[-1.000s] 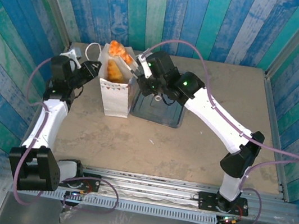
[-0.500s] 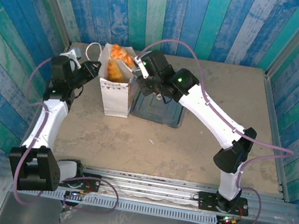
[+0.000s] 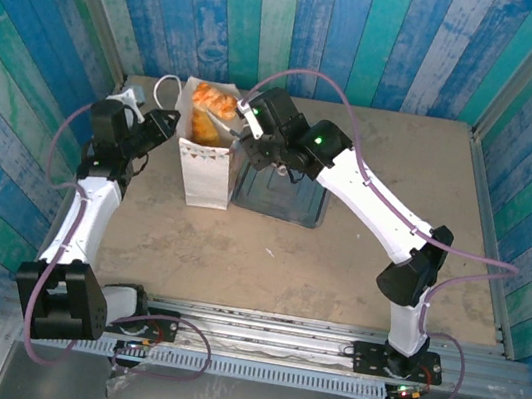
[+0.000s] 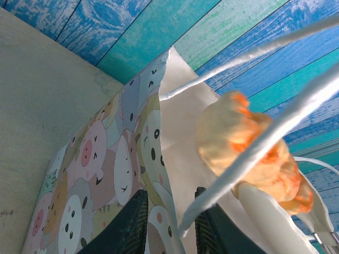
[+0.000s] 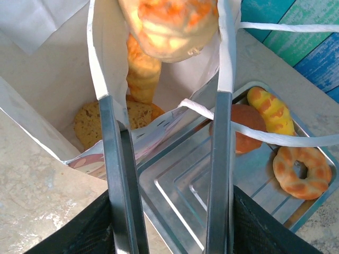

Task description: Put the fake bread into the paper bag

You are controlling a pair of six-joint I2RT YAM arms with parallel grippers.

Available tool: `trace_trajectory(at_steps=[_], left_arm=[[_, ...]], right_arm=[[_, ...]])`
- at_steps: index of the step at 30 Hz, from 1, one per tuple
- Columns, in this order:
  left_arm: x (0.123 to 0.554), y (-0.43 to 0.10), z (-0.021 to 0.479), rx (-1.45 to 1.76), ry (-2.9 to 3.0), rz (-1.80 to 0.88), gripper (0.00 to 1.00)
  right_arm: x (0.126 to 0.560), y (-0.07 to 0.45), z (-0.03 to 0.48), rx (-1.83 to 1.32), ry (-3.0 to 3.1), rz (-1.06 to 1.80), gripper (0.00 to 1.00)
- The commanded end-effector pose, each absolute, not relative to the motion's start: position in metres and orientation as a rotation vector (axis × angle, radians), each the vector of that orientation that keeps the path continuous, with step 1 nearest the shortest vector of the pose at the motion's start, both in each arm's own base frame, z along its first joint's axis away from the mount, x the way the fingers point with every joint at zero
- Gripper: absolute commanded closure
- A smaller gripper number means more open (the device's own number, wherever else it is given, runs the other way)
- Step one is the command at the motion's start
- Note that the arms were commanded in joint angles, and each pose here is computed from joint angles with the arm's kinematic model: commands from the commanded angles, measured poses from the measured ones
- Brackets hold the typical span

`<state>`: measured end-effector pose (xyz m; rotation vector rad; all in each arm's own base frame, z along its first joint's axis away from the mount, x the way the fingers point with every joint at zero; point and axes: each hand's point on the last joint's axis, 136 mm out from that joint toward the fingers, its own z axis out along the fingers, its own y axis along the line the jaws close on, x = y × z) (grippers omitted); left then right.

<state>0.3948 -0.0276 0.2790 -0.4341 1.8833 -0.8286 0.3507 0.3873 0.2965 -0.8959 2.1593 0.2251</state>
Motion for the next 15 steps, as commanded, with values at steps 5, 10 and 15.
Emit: trace_trajectory(at_steps=[5,10,15], left_arm=[[0.392,-0.032,0.276,-0.411,1.897,-0.837,0.72],[0.392,-0.032,0.277,-0.408,1.894,-0.84,0.72],[0.391,-0.034,0.278,-0.402,1.891,-0.855,0.72]], right_arm=[[0.35,0.388,0.316,-0.871,2.125,0.256,0.45],[0.348,0.389,0.323,-0.865,2.115,0.285,0.45],[0.346,0.391,0.334,-0.853,2.093,0.324,0.46]])
